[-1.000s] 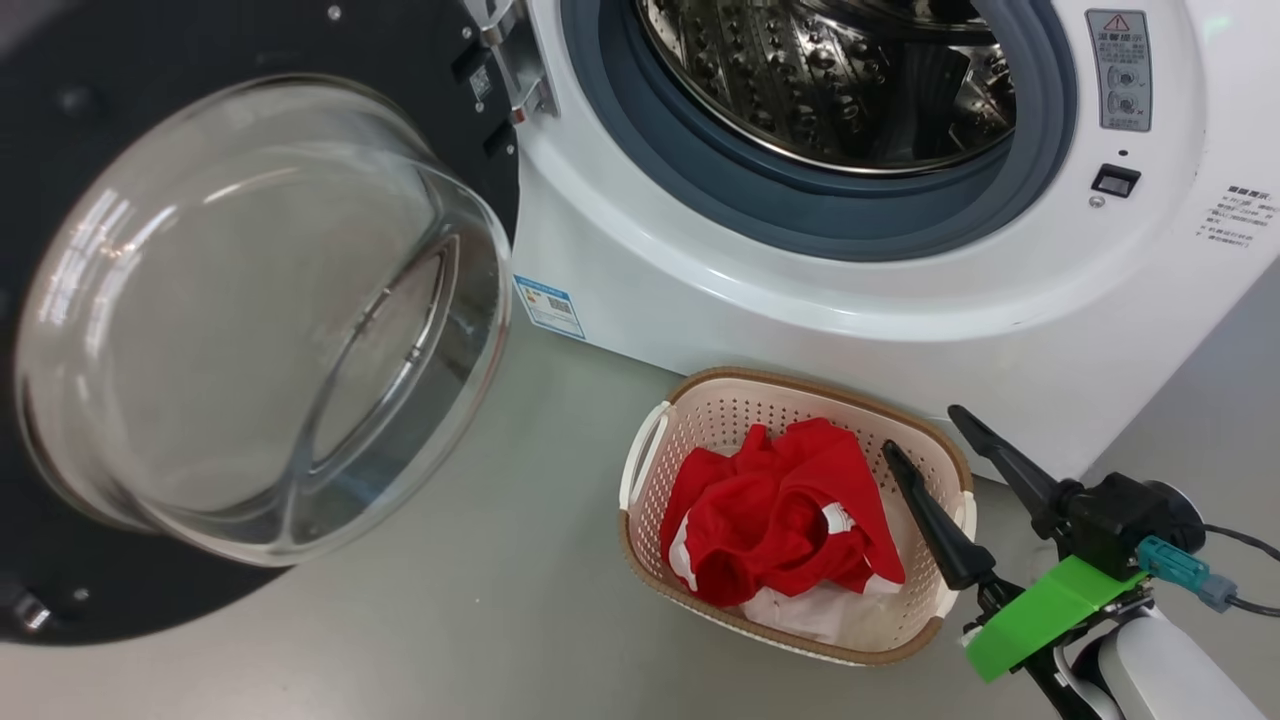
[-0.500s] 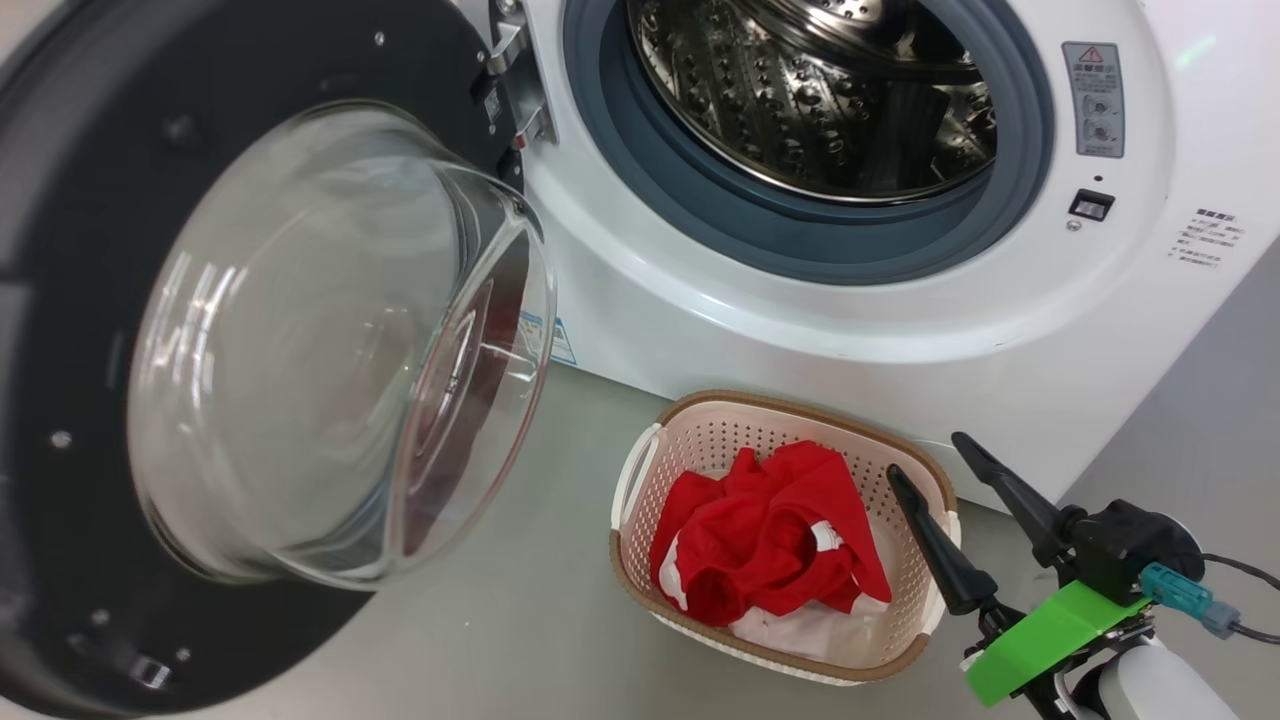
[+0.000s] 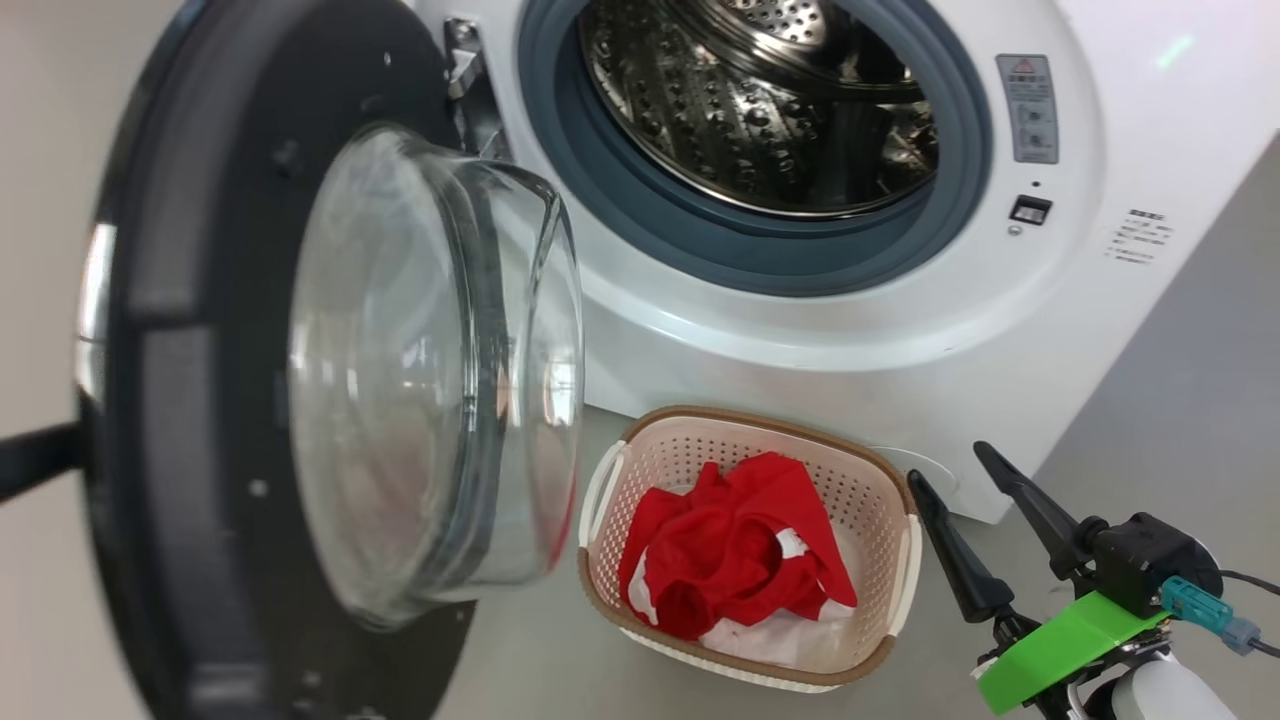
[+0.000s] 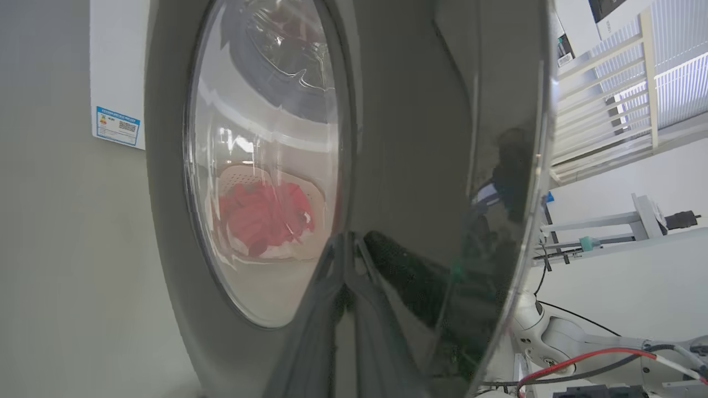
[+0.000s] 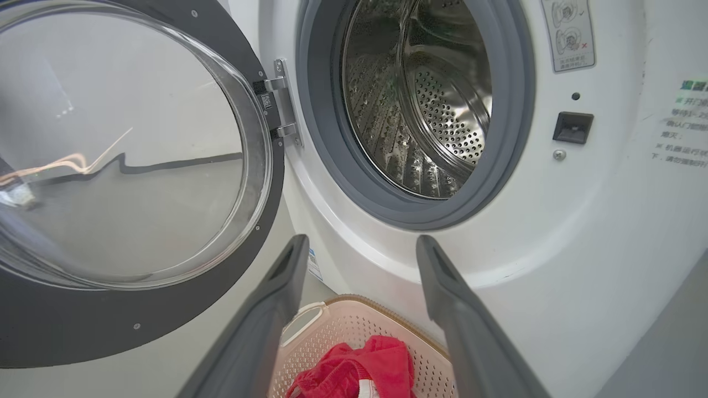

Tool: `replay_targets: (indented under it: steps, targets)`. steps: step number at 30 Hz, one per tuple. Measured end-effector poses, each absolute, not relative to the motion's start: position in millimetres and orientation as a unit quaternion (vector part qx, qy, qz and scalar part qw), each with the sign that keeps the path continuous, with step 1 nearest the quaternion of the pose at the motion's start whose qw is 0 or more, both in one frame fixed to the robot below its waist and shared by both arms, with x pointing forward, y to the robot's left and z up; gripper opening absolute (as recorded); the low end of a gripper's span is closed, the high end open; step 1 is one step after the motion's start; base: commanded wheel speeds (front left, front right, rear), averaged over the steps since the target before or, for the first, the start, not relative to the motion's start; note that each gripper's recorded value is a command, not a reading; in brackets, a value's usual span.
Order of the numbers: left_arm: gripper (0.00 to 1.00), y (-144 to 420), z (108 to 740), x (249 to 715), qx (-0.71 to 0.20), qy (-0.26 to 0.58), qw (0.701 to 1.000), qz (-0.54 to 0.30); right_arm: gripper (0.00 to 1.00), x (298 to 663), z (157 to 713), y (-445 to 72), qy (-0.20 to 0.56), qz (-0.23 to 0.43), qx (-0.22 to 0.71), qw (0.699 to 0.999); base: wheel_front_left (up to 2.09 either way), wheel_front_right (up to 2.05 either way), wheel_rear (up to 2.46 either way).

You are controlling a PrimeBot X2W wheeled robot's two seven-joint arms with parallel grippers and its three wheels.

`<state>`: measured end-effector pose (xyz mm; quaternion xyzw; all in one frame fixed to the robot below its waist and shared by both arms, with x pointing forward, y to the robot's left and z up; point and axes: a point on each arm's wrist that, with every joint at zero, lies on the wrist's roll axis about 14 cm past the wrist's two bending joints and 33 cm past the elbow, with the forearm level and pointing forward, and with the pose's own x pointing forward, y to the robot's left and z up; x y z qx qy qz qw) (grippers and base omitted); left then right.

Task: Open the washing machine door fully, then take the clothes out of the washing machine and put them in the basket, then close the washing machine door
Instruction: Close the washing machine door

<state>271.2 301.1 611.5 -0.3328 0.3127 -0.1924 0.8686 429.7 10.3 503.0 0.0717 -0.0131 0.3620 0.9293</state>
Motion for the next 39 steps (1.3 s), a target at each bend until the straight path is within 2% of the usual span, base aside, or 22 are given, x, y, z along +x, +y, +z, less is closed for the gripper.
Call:
replay_targets:
  steps: [17,23,39]
  targets:
    - [0.0,199,623,319,-0.289,0.299,0.839,-0.35,1.0,432,509,-40,-0.026,0.292,0.074,0.953,0.0,0.0,0.0]
    - [0.0,175,630,343,-0.28,0.279,0.838,-0.376,1.0,430,509,-61,-0.028,0.263,0.071,0.962,0.0,0.0,0.0]
    - [0.0,109,648,400,-0.288,0.24,0.81,-0.451,1.0,422,498,-108,-0.017,0.19,0.081,0.978,0.0,0.0,0.0]
